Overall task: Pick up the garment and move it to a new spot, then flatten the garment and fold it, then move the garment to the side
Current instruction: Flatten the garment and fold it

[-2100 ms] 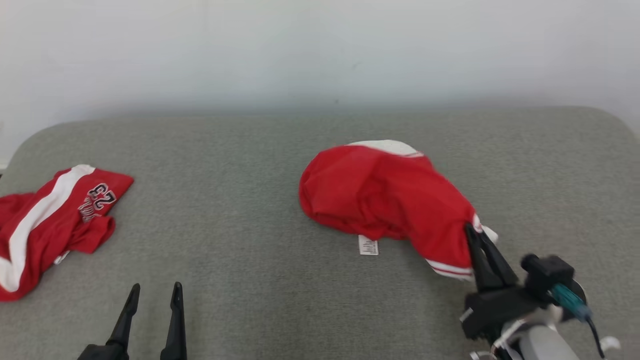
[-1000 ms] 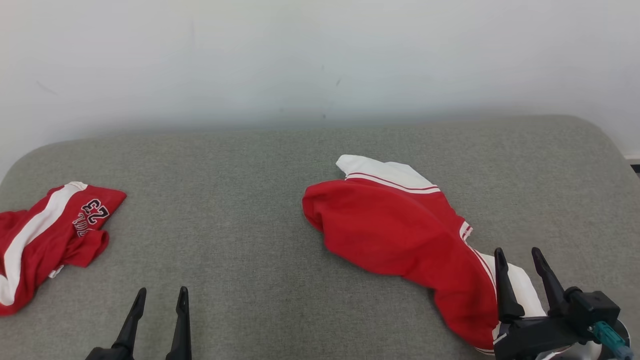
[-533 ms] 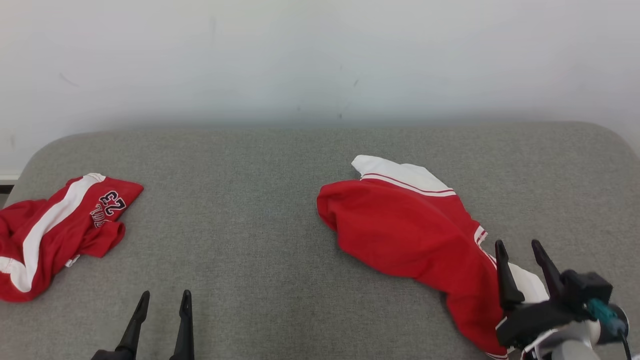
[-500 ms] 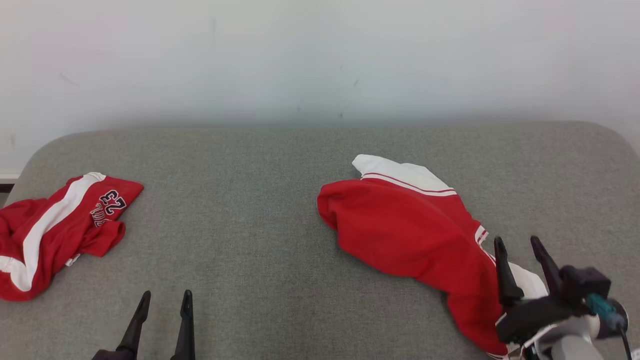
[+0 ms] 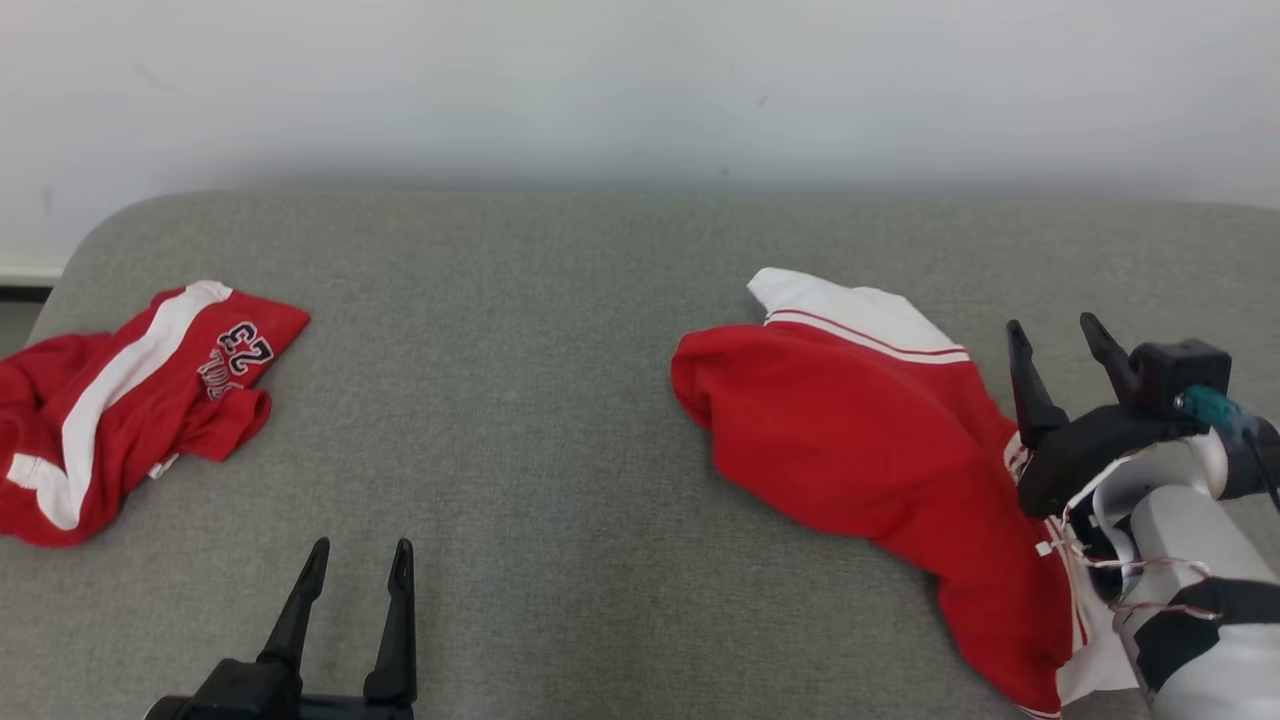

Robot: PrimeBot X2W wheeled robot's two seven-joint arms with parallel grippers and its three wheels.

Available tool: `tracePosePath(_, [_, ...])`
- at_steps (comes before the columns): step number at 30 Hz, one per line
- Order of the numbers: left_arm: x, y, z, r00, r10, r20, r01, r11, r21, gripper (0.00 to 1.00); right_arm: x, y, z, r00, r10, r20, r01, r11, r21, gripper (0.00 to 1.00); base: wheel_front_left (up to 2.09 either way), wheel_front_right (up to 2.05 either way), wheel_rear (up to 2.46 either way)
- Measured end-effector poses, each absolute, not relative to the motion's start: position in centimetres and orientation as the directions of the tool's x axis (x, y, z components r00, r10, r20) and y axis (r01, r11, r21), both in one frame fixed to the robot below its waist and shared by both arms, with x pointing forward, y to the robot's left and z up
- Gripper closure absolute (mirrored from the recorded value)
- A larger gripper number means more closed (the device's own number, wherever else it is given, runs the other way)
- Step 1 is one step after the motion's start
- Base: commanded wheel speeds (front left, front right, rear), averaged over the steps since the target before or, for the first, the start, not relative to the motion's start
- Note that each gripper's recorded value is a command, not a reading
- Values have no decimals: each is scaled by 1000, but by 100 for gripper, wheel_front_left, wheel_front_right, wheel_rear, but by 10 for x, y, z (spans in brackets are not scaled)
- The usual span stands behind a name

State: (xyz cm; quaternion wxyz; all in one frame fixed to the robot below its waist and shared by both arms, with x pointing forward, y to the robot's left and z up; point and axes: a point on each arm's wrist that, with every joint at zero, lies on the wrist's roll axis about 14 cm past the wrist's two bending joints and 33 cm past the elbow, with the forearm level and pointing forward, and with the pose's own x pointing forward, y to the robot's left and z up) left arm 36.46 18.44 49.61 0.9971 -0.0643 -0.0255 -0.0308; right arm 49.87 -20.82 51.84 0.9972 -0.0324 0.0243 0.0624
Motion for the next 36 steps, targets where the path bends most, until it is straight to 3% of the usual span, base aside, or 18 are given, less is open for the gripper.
tracePosePath(9, [373, 200, 489, 1000, -7, 30, 10, 993, -116, 0, 525, -208, 450, 926, 108, -361, -147, 986, -82, 0, 0, 0, 0])
tracePosePath(17, [374, 208, 485, 1000, 17, 19, -15, 994, -109, 0, 514, -212, 402, 818, 74, -570, -149, 985, -85, 0, 0, 0, 0])
tracePosePath(18, [374, 209, 485, 1000, 18, 19, -16, 994, -108, 0, 514, -210, 402, 813, 76, -578, -147, 986, -77, 56, 0, 0, 0])
tracePosePath(19, [374, 209, 485, 1000, 19, 19, -17, 994, -109, 0, 513, -209, 402, 809, 79, -582, -150, 986, -74, 100, 0, 0, 0])
tracePosePath(25, [375, 208, 486, 1000, 19, 22, -17, 994, -111, 0, 521, -199, 413, 835, 111, -539, -169, 984, -60, 100, 0, 0, 0])
tracePosePath(30, [377, 207, 485, 1000, 17, 20, -15, 994, -111, 0, 561, -198, 474, 933, 140, -332, -176, 981, -82, 100, 0, 0, 0])
tracePosePath(36, [380, 205, 482, 1000, 13, 12, -11, 993, -114, 0, 601, -204, 541, 982, 137, -128, -151, 983, -108, 100, 0, 0, 0])
